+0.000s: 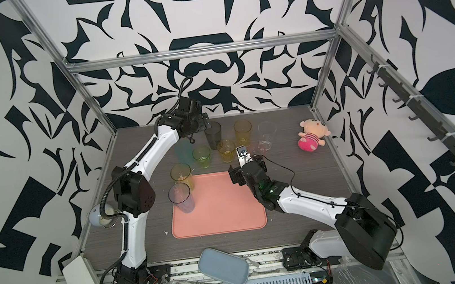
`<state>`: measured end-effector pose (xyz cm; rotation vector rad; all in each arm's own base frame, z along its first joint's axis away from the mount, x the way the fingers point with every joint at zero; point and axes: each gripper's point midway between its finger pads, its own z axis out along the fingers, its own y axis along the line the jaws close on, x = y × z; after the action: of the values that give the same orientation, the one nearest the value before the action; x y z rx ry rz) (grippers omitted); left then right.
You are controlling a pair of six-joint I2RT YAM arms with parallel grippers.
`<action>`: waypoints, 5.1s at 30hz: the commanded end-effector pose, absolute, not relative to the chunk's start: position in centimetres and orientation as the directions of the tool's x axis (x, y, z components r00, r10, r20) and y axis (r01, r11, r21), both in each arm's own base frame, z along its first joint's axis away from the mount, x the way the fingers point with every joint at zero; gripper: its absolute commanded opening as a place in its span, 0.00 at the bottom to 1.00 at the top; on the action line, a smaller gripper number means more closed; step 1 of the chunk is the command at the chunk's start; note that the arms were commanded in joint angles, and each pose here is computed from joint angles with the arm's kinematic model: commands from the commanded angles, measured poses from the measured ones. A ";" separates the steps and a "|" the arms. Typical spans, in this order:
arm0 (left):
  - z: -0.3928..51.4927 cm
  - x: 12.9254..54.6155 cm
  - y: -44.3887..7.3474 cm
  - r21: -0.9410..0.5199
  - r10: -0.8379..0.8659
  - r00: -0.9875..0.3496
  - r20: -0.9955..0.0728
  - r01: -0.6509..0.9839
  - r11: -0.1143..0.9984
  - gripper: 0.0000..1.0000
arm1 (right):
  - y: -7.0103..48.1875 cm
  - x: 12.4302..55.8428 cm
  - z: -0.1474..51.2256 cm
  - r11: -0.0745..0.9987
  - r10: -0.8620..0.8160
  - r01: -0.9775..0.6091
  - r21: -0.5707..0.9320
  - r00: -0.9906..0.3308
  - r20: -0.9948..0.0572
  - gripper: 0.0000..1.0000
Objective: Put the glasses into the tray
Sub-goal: 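Lower the left gripper and close it on the dark grey glass rim, then lift the dark grey glass with the left gripper and carry it over the tray, then lower the dark grey glass onto the tray edge nearest the robot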
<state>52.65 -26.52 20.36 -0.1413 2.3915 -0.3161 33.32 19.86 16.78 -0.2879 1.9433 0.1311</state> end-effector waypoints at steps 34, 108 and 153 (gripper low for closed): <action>13.9 54.4 -28.2 -0.394 -0.259 -0.842 -0.474 -0.060 0.917 0.30 | 19.9 33.4 19.2 0.969 -0.072 -0.248 0.003 -0.294 -0.953 1.00; 33.3 34.6 -17.3 -0.351 -0.181 -0.814 -0.552 0.031 0.936 0.00 | 20.5 33.5 18.6 0.962 -0.096 -0.274 -0.005 -0.321 -0.942 0.96; 22.2 13.2 -15.6 -0.116 0.044 -0.975 -0.220 0.071 0.991 0.00 | 20.8 33.9 17.7 0.963 -0.122 -0.269 -0.023 -0.359 -0.925 0.95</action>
<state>14.12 -17.24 22.58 0.1431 2.8916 -0.2404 33.24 20.17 15.80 -0.3112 1.9777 0.1327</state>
